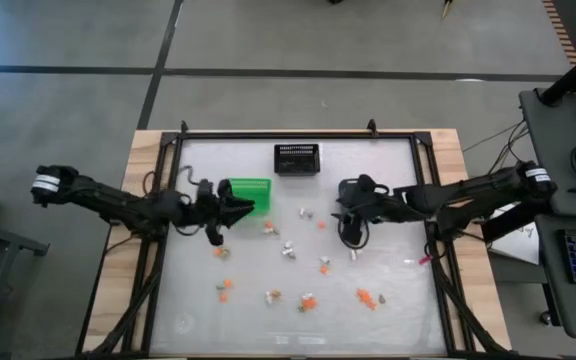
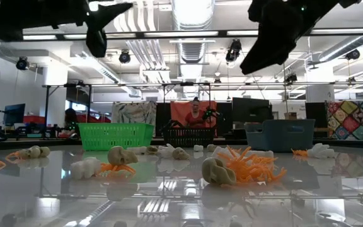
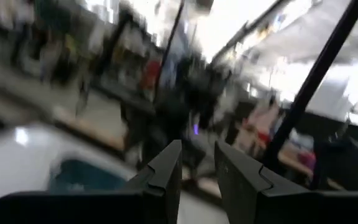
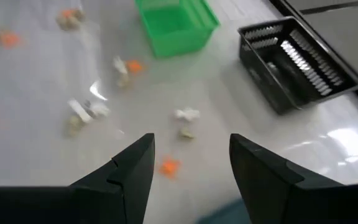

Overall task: Sort Halloween decoration
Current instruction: Put the gray skull toy into the green bin

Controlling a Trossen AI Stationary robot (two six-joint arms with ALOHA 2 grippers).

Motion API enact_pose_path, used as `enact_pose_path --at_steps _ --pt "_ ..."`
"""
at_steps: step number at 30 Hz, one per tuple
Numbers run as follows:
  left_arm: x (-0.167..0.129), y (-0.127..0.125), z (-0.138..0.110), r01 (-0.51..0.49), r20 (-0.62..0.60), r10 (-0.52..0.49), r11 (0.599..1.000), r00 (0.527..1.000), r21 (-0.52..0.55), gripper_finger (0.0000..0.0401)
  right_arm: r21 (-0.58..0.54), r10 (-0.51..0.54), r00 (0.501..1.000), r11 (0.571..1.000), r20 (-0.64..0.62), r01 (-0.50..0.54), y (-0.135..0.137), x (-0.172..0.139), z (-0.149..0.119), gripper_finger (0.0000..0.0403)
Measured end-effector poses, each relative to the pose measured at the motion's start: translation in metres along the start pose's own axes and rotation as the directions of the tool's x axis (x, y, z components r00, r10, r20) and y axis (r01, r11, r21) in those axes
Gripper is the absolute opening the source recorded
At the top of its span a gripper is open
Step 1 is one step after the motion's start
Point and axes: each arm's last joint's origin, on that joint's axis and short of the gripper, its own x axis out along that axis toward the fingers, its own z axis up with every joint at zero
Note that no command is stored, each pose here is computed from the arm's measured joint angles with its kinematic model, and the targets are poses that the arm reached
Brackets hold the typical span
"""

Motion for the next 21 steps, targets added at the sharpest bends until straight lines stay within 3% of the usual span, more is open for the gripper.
enact_pose_path --at_steps 2,5,10,16,21 --pt "0.004 -0.003 -0.004 -0.056 -0.129 0.05 0.998 0.99 -0.038 0.0078 0.036 0.037 0.999 0.999 0.006 -0.038 0.003 -0.003 0.002 0.0198" --pt "0.005 -0.011 -0.009 -0.157 -0.334 0.127 0.986 0.934 -0.064 0.0077 0.084 0.08 0.997 0.993 0.015 -0.081 0.008 -0.006 0.006 0.0195" --pt "-0.001 -0.033 -0.013 -0.305 -0.602 0.229 0.952 0.765 -0.025 0.0077 0.139 0.111 0.993 0.983 0.046 -0.116 0.015 -0.011 0.011 0.0191" --pt "-0.009 -0.048 -0.025 -0.488 -0.754 0.393 0.866 0.526 0.11 0.0077 0.157 0.131 0.986 0.977 0.102 -0.146 0.019 -0.017 0.026 0.0191" --pt "0.001 -0.051 -0.035 -0.56 -0.784 0.475 0.803 0.4 0.201 0.0077 0.155 0.132 0.985 0.977 0.107 -0.148 0.019 -0.018 0.028 0.0191"
